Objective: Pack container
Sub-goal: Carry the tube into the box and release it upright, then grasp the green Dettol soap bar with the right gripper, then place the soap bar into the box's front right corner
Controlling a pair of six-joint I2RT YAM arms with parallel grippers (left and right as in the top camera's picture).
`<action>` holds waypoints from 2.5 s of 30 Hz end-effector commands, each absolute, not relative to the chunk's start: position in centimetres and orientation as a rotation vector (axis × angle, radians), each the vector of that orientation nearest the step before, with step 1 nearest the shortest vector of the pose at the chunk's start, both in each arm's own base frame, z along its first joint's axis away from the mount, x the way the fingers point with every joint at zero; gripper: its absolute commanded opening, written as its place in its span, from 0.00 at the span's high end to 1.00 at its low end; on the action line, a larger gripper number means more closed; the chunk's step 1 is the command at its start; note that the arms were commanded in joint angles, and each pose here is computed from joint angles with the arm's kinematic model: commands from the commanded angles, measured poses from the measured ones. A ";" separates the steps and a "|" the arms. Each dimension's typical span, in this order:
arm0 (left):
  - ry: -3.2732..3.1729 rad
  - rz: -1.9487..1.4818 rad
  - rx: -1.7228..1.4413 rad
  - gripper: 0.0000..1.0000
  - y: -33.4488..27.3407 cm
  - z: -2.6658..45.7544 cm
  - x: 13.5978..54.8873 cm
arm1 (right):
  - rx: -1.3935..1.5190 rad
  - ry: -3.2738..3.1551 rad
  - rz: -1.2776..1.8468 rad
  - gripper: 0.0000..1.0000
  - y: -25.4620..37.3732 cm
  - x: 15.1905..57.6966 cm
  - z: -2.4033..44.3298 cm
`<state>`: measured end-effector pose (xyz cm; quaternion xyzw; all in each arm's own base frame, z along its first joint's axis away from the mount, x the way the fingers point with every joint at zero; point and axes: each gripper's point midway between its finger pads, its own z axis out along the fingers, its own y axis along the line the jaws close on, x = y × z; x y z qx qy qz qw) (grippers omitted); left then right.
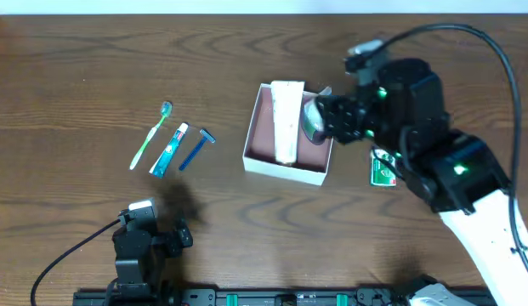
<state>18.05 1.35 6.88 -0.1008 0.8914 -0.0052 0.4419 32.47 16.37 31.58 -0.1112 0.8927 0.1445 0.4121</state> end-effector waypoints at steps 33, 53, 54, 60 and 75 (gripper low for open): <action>2.235 -0.005 -0.233 0.02 1.3 6.1 17.8 | 0.540 3.019 -0.090 0.01 1.3 29.4 1.5; 2.235 -0.005 -0.233 0.02 1.3 6.1 17.8 | 0.489 2.962 -0.040 0.54 1.4 30.8 2.4; 2.235 -0.005 -0.233 0.02 1.3 6.1 17.8 | 0.480 2.944 -0.019 0.56 1.7 30.9 3.2; 2.235 -0.005 -0.233 0.02 1.3 6.1 17.8 | 0.355 2.801 0.190 0.65 5.2 30.6 9.5; 2.235 -0.005 -0.233 0.02 1.3 6.1 17.8 | -0.176 2.468 0.371 0.67 18.1 31.8 15.9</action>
